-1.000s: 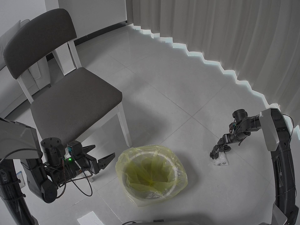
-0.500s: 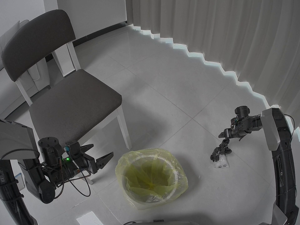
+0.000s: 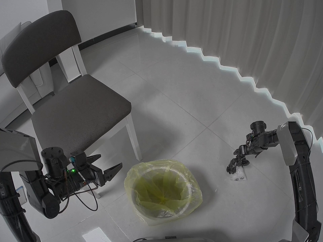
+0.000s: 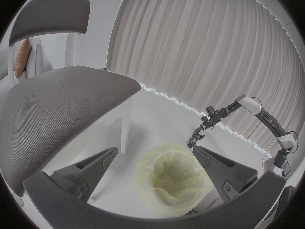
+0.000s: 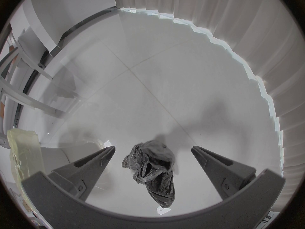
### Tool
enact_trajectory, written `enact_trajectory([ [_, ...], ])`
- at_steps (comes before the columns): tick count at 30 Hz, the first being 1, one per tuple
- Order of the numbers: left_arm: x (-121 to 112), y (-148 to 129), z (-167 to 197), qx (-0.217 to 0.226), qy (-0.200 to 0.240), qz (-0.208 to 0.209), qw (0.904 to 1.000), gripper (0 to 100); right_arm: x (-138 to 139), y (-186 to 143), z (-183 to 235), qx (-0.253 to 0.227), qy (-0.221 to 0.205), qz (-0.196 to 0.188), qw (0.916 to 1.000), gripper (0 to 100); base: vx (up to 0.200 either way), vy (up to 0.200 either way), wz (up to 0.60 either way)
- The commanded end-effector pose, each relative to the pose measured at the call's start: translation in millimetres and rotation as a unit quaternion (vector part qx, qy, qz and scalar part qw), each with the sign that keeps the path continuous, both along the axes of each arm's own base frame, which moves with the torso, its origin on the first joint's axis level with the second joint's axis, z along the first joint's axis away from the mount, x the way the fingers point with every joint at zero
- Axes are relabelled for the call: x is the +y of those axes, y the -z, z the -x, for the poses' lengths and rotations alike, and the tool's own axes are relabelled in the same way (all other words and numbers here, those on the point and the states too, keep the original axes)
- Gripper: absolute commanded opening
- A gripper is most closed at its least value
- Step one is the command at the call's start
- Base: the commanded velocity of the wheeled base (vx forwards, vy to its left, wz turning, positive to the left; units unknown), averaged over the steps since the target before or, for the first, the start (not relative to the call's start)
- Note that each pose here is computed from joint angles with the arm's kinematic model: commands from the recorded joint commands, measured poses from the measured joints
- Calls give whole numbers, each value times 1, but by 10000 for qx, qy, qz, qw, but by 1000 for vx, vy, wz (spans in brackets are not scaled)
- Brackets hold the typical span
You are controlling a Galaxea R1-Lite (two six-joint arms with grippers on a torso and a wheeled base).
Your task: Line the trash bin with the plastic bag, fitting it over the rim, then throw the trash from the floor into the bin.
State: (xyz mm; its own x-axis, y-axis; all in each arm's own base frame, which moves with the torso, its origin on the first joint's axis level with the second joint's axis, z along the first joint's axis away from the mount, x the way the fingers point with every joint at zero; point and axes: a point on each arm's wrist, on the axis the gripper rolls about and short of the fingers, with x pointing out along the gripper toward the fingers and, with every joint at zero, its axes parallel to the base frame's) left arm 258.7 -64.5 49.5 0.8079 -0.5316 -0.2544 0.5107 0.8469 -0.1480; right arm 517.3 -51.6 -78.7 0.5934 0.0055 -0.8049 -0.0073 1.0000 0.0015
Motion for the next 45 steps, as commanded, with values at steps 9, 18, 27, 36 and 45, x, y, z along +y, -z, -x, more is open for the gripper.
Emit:
enact_trajectory([
  [9, -1, 0, -5, -96, 6, 24, 10000, 100, 2, 65, 21, 1002, -16, -73, 9949, 100, 0, 0, 0],
  [18, -2, 0, -5, -104, 13, 25, 9999, 100, 2, 61, 19, 953, -35, -101, 9954, 100, 0, 0, 0],
  [27, -1, -1, -4, -123, 15, 24, 9999, 100, 1, 47, 14, 715, -41, -100, 9974, 100, 0, 0, 0],
  [36, -1, -1, -5, -134, 9, 20, 9999, 100, 3, 51, 10, 500, -91, -72, 9987, 100, 0, 0, 0],
  [45, -1, -1, -6, -142, 9, 21, 9999, 100, 2, 48, 9, 446, -134, -32, 9989, 0, 0, 0, 0],
])
